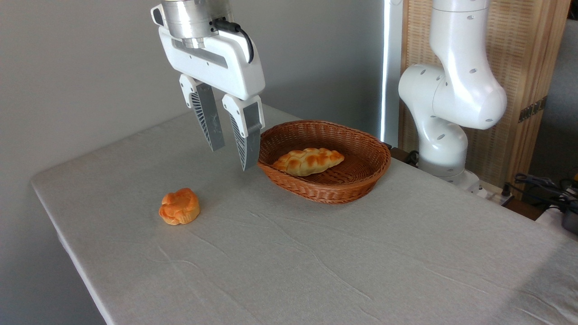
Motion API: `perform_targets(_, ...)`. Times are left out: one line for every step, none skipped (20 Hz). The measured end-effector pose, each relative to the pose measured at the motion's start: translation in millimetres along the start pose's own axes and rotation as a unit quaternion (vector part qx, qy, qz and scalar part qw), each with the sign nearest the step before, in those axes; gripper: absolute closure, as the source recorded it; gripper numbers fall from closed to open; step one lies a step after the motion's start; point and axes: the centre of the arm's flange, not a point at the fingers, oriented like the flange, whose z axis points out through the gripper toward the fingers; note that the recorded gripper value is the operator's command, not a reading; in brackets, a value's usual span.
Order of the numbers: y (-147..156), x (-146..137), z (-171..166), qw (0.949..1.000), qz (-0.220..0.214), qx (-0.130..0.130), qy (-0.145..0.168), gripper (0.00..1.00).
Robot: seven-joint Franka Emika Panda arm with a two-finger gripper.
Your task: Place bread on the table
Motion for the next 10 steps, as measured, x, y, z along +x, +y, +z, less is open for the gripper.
perform_targets(1.0, 0.8, 0.0, 1.0000, 0.003, 0.002, -0.001, 0.00)
perform_targets(1.2, 1.0, 0.1, 1.0000, 0.007, 0.005, -0.004, 0.00)
perform_targets(0.8, 0.8, 0.2, 0.9999, 0.010, 0.007, -0.006, 0.00)
perform_targets(0.4, 0.5, 0.3, 0.9999, 0.012, 0.008, -0.007, 0.00)
perform_targets(0.1, 0.4, 0.2, 0.9998, 0.013, 0.009, -0.007, 0.00)
perform_targets(0.0, 0.5, -0.2, 0.9998, 0.014, 0.010, -0.007, 0.00)
perform_targets(-0.2, 0.5, -0.8, 0.9998, 0.015, 0.011, -0.006, 0.00)
perform_targets(-0.4, 0.6, -1.4, 0.9998, 0.016, 0.012, -0.006, 0.00)
perform_targets(-0.7, 0.7, -2.0, 0.9998, 0.017, 0.013, -0.005, 0.00)
perform_targets(-1.0, 1.0, -2.3, 0.9997, 0.017, 0.015, -0.005, 0.00)
